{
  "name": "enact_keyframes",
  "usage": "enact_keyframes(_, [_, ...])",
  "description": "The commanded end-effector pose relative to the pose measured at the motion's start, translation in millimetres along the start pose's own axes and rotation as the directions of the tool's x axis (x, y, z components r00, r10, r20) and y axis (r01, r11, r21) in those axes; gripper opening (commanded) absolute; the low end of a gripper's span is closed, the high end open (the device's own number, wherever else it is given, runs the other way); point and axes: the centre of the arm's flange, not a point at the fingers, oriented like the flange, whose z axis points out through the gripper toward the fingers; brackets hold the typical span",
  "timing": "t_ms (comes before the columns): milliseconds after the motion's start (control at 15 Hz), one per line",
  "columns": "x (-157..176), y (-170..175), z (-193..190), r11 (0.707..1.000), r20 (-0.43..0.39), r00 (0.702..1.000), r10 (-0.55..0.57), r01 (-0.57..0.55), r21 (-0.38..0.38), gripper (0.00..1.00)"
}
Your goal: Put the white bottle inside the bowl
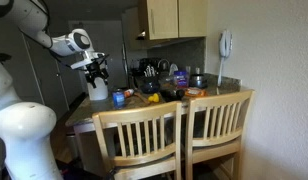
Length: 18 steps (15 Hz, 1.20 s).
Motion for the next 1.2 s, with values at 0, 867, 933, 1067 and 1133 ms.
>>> enact_keyframes(0, [0,0,0,1.0,0.0,1.0,0.0,0.0,0.0,1.0])
enact_keyframes(867, [0,0,0,1.0,0.0,1.0,0.0,0.0,0.0,1.0])
enact_keyframes(933, [0,0,0,1.0,0.0,1.0,0.0,0.0,0.0,1.0])
enact_keyframes(1067, [0,0,0,1.0,0.0,1.0,0.0,0.0,0.0,1.0])
enact_keyframes(1133, [18,-21,-70,0.999,-0.054,0.998,0.044,-0.045,-0.017,1.0])
